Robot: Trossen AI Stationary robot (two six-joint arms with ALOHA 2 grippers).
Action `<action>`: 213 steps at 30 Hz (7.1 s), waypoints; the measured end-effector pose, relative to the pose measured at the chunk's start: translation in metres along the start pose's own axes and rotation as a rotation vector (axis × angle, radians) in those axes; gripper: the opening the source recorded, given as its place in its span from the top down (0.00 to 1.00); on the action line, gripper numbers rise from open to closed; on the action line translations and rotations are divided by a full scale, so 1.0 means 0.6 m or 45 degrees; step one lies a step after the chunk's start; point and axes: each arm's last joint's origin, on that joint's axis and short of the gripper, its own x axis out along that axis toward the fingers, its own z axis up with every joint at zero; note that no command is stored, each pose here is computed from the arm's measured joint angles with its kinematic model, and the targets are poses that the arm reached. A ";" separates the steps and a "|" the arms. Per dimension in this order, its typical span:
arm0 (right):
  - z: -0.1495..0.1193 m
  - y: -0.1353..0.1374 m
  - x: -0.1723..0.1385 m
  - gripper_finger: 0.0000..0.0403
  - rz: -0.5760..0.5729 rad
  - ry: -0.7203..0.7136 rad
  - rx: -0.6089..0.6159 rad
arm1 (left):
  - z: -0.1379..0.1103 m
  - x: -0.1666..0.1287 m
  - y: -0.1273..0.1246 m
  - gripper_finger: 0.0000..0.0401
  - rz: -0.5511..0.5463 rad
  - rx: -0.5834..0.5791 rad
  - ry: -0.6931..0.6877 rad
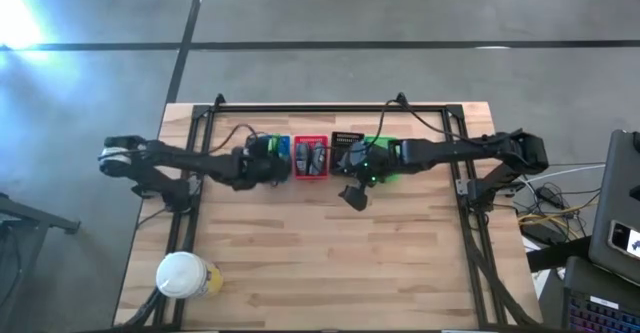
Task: Pick & Place Travel size toiletries
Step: Put the green shampoo into the blue bin, then return to Home Position
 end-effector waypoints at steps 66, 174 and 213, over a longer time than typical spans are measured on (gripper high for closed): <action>-0.173 -0.054 -0.347 0.31 0.082 -0.718 -0.013 | 0.164 -0.143 0.002 0.41 -1.010 0.110 0.038; -0.359 -0.143 -0.128 0.31 0.462 -1.045 0.171 | -0.039 -0.097 0.237 0.41 -1.231 0.471 -0.539; -0.359 -0.143 -0.128 0.24 0.462 -1.045 0.171 | -0.044 -0.100 0.234 0.41 -1.453 -0.182 -0.043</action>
